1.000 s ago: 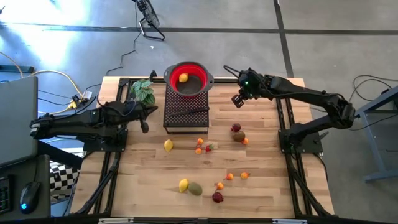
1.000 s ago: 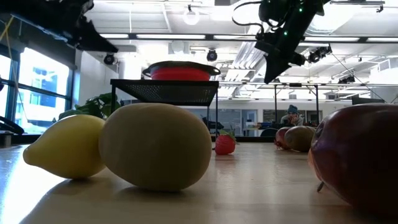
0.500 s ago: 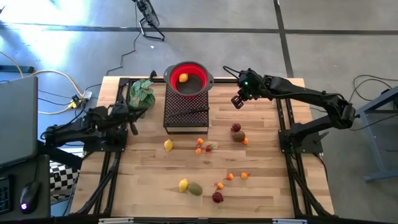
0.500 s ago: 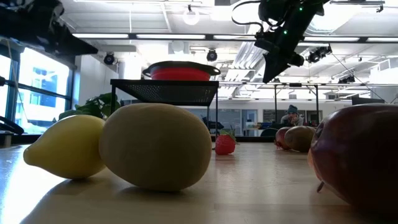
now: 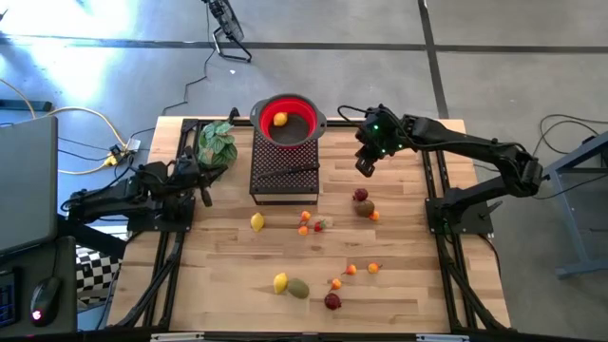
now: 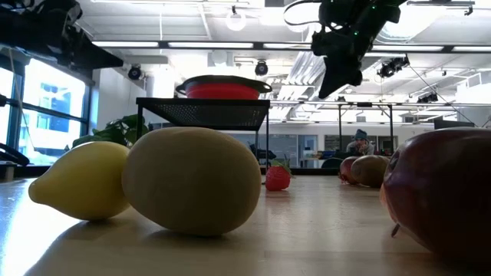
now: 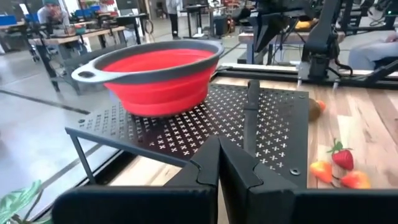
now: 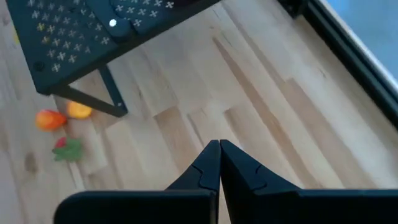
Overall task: Pick & Place Fruit
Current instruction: Put the top pomegranate into the red strainer bowl
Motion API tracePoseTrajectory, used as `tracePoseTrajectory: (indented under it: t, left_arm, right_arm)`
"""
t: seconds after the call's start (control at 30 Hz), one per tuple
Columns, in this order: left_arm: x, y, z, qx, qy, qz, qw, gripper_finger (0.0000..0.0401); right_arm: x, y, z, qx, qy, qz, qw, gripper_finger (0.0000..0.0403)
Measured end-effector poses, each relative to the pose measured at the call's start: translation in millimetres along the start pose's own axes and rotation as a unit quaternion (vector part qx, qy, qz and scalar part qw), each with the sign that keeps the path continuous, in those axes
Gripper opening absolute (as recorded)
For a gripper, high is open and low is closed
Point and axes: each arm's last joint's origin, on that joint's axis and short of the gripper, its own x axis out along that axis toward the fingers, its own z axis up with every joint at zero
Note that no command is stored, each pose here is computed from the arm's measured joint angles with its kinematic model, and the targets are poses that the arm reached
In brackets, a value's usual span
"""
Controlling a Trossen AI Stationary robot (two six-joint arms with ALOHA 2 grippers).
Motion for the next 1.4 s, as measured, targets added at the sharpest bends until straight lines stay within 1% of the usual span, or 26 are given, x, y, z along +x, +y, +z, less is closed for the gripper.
tracePoseTrajectory:
  t: [0.13, 0.27, 0.33, 0.4, 0.5, 0.57, 0.77, 0.87, 0.93, 1.03, 1.13, 1.27, 1.4]
  left_arm:
    - [0.0, 0.1, 0.5, 0.023, -0.002, 0.002, 1.0, 0.0]
    - [0.0, 0.3, 2.9, 0.032, -0.014, 0.003, 0.999, 0.0]
    - [-0.1, 0.3, 3.2, 0.031, -0.015, 0.003, 0.999, 0.0]
    - [-0.1, 0.3, 3.3, 0.031, -0.016, 0.003, 0.999, 0.0]
    - [-0.1, 0.3, 3.2, 0.032, -0.015, 0.003, 0.999, 0.0]
    - [-0.1, 0.3, 3.2, 0.032, -0.015, 0.003, 0.999, 0.0]
    - [-0.1, 0.3, 3.2, 0.032, -0.015, 0.003, 0.999, 0.0]
    - [-0.1, 0.3, 3.2, 0.032, -0.015, 0.004, 0.999, 0.0]
    - [-0.1, 0.3, 3.2, 0.032, -0.015, 0.004, 0.999, 0.0]
    - [-0.1, 0.3, 3.2, 0.032, -0.015, 0.004, 0.999, 0.0]
    - [-0.1, 0.3, 3.2, 0.032, -0.015, 0.004, 0.999, 0.0]
    - [-0.1, 0.3, 2.6, 0.033, -0.012, 0.004, 0.999, 0.0]
    - [-0.1, 0.3, 2.7, 0.033, -0.012, 0.004, 0.999, 0.0]
  right_arm:
    - [-0.1, -0.6, 1.6, -0.035, -0.008, -0.002, 0.999, 0.0003]
    - [0.3, 0.8, 4.0, -0.039, -0.02, -0.016, 0.999, 0.0004]
    - [0.3, 0.8, 2.5, -0.04, -0.013, -0.026, 0.999, 0.0011]
    - [0.3, 0.2, -0.1, -0.038, 0.0, -0.033, 0.999, 0.0028]
    - [0.2, -0.2, -4.4, -0.019, 0.022, -0.035, 0.999, 0.0071]
    - [0.3, 1.6, -6.4, -0.008, 0.032, -0.036, 0.999, 0.0109]
    - [1.3, 14.0, -8.6, -0.026, 0.039, -0.024, 0.999, 0.0224]
    - [1.7, 19.6, -9.4, -0.04, 0.039, -0.027, 0.998, 0.0264]
    - [1.8, 22.2, -9.9, -0.045, 0.04, -0.032, 0.998, 0.0279]
    - [1.6, 23.4, -13.0, -0.044, 0.054, -0.036, 0.997, 0.0285]
    - [2.9, 22.8, -17.1, -0.032, 0.068, -0.038, 0.996, 0.028]
    - [15.3, 22.6, -32.4, -0.026, 0.095, -0.035, 0.995, 0.027]
    - [27.8, 20.1, -48.5, -0.021, 0.118, -0.03, 0.992, 0.0269]
